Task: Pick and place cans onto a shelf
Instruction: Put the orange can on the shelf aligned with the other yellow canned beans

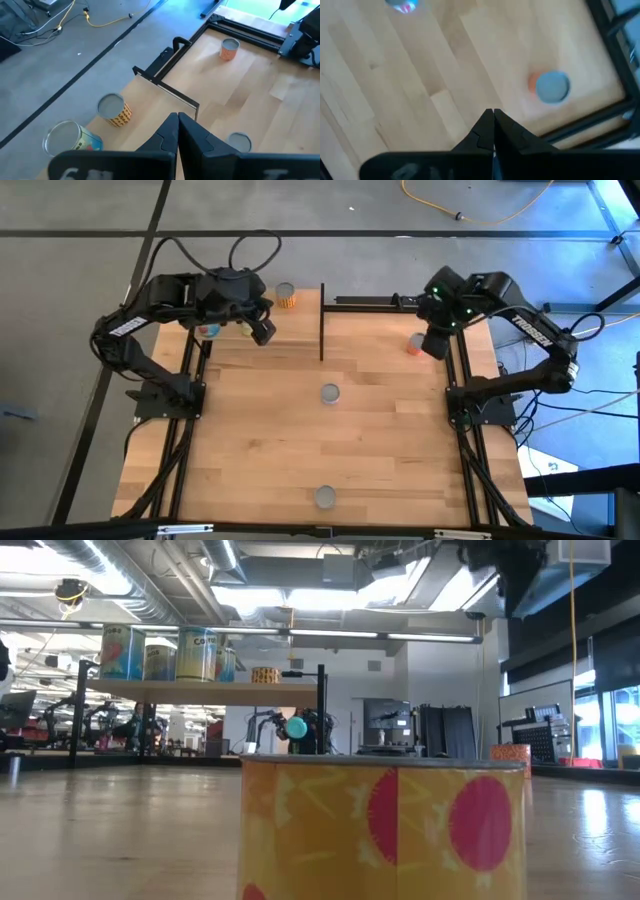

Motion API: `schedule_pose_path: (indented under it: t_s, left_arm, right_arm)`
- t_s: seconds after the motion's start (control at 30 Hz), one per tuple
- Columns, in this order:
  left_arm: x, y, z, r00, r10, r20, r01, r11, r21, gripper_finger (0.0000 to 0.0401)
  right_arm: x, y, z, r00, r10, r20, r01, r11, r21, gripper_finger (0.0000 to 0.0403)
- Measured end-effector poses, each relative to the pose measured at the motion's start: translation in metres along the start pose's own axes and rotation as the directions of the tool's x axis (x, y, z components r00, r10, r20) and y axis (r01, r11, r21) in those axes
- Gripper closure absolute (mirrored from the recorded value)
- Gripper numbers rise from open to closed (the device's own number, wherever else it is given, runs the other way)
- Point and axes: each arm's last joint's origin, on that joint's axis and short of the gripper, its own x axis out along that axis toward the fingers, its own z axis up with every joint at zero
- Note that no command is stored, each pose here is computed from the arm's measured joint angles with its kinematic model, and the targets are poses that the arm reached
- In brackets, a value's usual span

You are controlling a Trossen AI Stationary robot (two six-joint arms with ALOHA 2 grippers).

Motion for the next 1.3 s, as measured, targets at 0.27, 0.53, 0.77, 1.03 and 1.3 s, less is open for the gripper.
schedule_pose_path:
  t_s: [0.27, 0.53, 0.77, 1.03, 1.3]
  left_arm:
    - [0.0, 0.0, 0.0, 1.0, -0.014, -0.005, 0.014, 1.0, 0.002, 0.0401]
    - [0.0, 0.0, 0.0, 1.0, -0.015, -0.005, 0.015, 1.0, -0.001, 0.0401]
    - [0.0, 0.0, 0.0, 1.0, -0.016, -0.002, 0.016, 1.0, -0.008, 0.0401]
    - [0.0, -0.001, 0.003, 0.999, -0.024, 0.025, 0.024, 0.999, -0.023, 0.0401]
    - [0.0, -0.001, 0.003, 0.999, -0.025, 0.028, 0.026, 0.999, -0.025, 0.0401]
  right_arm:
    - [0.044, -0.005, -0.009, 0.991, -0.028, -0.128, 0.032, 0.999, 0.028, 0.0363]
    - [0.083, -0.02, -0.001, 0.986, -0.146, -0.076, 0.159, 0.964, 0.212, 0.0329]
    - [0.119, -0.04, 0.002, 0.98, -0.145, -0.139, 0.187, 0.914, 0.361, 0.0323]
    - [0.156, -0.056, 0.005, 0.965, -0.125, -0.233, 0.209, 0.899, 0.386, 0.0322]
    - [0.178, -0.069, 0.011, 0.942, -0.173, -0.287, 0.279, 0.88, 0.385, 0.0322]
